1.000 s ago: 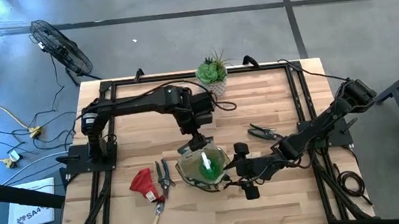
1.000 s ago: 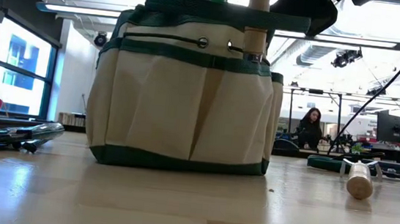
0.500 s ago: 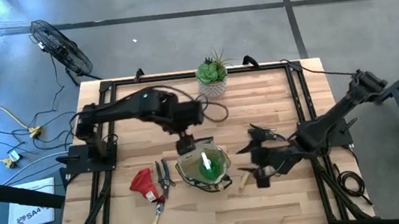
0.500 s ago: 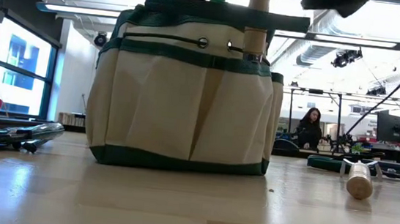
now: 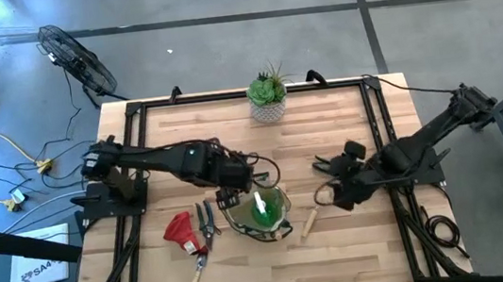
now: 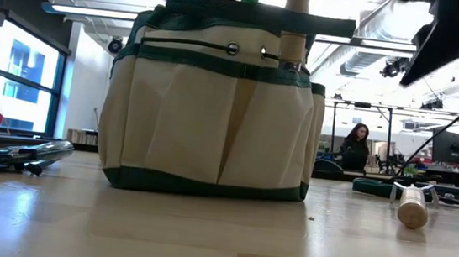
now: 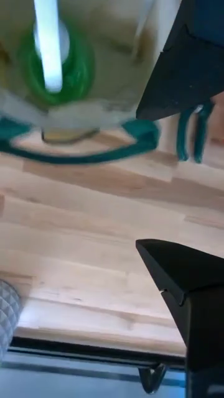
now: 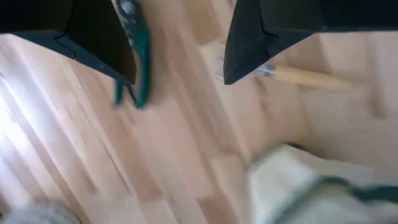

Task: Pick & Place Garden tools in Gardening bag
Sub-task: Put the right shear scissors into the gardening bag

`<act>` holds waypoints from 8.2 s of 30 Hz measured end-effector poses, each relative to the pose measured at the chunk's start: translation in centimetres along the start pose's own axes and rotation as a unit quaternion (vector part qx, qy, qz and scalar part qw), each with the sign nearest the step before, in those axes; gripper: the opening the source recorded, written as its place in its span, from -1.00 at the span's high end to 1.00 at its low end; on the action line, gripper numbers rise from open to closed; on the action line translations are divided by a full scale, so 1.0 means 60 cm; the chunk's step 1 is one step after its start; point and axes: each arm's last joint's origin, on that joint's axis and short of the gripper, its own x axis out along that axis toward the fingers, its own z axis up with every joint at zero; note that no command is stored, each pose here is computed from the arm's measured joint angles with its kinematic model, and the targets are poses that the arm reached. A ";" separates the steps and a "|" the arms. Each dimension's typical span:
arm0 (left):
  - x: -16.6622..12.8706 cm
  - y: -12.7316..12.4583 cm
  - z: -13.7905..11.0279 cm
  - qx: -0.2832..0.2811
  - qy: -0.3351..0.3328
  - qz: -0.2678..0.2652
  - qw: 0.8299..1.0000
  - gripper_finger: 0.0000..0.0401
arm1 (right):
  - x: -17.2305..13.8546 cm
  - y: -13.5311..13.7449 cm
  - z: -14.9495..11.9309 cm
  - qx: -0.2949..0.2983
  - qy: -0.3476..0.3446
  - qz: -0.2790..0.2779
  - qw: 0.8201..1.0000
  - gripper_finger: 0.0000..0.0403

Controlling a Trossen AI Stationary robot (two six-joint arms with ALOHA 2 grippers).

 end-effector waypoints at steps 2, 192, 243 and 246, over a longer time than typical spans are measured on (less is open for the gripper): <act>0.027 0.002 -0.013 -0.007 -0.007 -0.011 1.000 -0.60 | 0.012 -0.007 0.005 0.011 0.022 -0.013 1.000 -0.17; 0.020 -0.038 -0.139 -0.143 -0.263 -0.055 0.953 -0.60 | 0.150 0.109 0.091 -0.055 -0.367 0.326 0.869 0.82; 0.047 0.001 -0.113 -0.078 -0.089 -0.165 0.979 -0.60 | 0.150 0.096 0.105 -0.055 -0.384 0.339 0.857 0.82; 0.029 0.004 -0.104 -0.080 -0.106 -0.172 0.976 -0.60 | 0.151 0.096 0.105 -0.058 -0.384 0.336 0.858 0.82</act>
